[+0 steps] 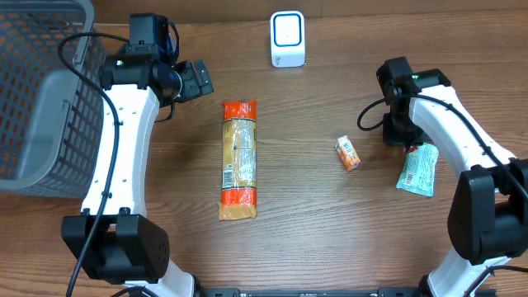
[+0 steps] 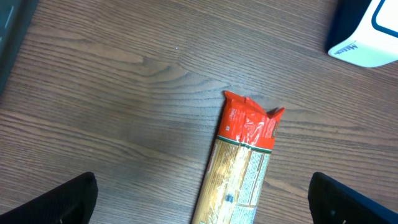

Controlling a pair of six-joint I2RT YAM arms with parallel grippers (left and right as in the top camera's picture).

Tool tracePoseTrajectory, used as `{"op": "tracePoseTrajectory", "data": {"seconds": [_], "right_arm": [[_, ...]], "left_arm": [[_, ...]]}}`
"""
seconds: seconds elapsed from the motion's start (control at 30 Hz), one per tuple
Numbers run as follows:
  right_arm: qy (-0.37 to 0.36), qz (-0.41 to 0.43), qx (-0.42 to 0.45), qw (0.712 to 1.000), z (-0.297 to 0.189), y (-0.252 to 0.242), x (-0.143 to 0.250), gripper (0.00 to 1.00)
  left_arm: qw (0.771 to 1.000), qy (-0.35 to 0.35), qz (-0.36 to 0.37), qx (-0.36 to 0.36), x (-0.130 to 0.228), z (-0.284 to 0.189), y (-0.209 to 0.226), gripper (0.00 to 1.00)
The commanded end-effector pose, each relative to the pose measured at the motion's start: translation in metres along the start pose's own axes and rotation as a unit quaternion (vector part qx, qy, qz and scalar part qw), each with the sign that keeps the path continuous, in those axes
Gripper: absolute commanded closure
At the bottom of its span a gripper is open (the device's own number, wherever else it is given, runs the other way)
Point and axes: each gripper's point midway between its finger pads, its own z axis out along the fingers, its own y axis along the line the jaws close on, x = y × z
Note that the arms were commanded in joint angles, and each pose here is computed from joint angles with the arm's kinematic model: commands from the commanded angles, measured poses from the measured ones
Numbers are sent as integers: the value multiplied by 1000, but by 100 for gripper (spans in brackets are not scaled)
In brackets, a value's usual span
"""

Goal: Scan the item barcode

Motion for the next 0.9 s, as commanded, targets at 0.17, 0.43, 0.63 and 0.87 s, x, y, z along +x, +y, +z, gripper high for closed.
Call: {"op": "tracePoseTrajectory", "data": {"seconds": [0.17, 0.43, 0.63, 0.87], "right_arm": [[-5, 15, -17, 1000, -6, 2, 3, 59], [15, 15, -109, 994, -10, 34, 8, 46], [26, 16, -196, 980, -19, 64, 8, 60], [22, 5, -223, 974, -14, 83, 12, 72]], "left_arm": [[1000, 0, 7, -4, -1, 2, 0, 0], [1000, 0, 7, -4, -1, 2, 0, 0], [1000, 0, 7, -4, -1, 2, 0, 0], [1000, 0, 7, -4, -1, 2, 0, 0]]}}
